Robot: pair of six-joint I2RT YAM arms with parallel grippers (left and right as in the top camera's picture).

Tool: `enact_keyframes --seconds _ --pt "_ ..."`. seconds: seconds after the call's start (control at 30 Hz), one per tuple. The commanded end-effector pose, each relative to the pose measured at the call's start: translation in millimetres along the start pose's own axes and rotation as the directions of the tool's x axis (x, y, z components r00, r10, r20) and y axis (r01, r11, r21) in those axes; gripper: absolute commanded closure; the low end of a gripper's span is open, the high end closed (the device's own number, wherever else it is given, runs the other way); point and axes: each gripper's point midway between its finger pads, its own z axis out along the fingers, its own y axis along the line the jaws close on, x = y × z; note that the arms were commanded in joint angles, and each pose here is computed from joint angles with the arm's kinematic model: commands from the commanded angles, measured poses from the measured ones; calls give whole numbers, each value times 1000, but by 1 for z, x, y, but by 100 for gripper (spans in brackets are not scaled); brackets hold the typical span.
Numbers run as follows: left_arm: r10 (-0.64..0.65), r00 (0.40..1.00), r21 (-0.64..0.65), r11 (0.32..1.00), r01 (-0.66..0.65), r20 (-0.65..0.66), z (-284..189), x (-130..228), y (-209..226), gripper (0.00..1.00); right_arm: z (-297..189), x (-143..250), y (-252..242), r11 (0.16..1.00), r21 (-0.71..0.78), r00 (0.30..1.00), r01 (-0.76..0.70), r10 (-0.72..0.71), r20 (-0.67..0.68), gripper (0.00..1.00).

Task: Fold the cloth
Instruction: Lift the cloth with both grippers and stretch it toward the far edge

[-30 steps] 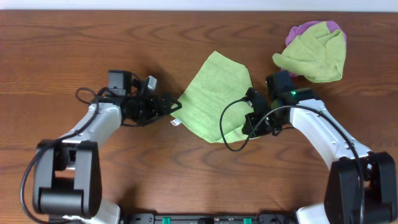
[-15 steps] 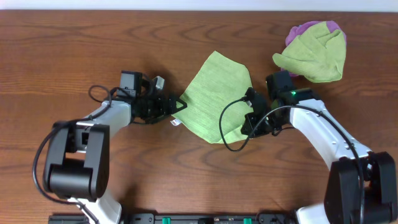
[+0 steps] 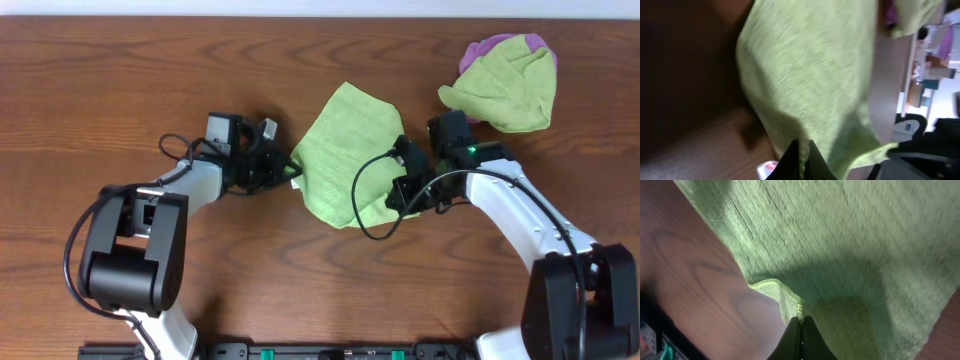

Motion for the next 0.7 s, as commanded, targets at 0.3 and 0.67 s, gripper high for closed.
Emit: enact_keyframes --seconds 0.3,0.67 --pt "180 948 29 981 -194 262 -77 -119 -121 94 -59 -106 -7 983 177 939 51 -108 327 99" --pt "264 833 -55 961 -272 486 -121 -180 -170 94 -141 -224 -29 927 376 795 -17 -215 568 99"
